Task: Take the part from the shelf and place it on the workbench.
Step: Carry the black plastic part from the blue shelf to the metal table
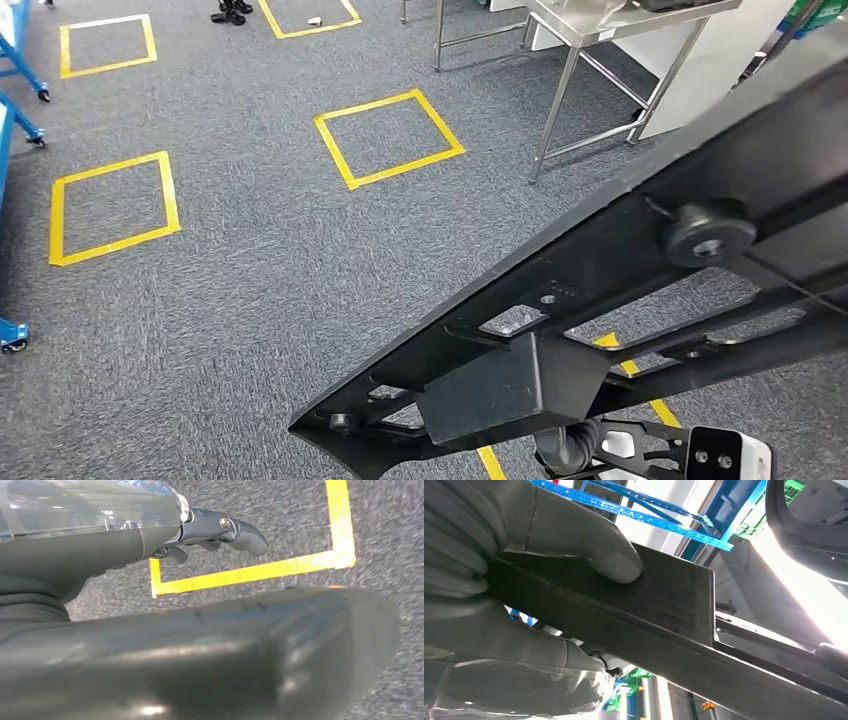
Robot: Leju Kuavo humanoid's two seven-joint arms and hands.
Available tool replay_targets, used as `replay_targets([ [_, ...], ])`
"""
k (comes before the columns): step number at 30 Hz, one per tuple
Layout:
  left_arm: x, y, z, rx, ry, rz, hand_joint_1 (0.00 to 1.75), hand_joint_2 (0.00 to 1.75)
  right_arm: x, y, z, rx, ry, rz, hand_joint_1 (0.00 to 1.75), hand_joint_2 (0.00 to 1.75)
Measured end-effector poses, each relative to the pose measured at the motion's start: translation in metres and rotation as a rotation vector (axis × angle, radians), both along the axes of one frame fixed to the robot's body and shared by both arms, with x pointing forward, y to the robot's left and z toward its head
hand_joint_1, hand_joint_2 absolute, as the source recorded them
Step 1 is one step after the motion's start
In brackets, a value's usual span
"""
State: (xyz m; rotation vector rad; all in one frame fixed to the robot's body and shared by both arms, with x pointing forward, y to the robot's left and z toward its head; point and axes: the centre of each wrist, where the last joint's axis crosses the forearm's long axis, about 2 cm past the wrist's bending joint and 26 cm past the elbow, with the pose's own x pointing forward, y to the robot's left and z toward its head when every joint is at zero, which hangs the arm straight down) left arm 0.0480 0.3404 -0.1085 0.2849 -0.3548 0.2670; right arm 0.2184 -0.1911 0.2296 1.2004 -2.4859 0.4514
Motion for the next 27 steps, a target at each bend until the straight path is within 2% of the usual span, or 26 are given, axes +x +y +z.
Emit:
replay_targets([
  [10, 0.0, 0.0, 0.0, 0.025, -0.012, -0.001, 0.0, 0.0, 0.001, 0.003, -0.004, 0.005, 0.018, 0.019, 1.75, 1.75],
  [20, 0.005, -0.004, 0.0, 0.021, -0.026, 0.004, 0.0, 0.0, 0.023, 0.006, 0.009, 0.032, 0.004, 0.035, 1.75, 1.75],
  [27, 0.003, -0.004, 0.0, 0.028, -0.011, 0.014, 0.0, 0.0, 0.033, 0.003, 0.009, 0.038, 0.03, 0.044, 1.75, 1.75],
])
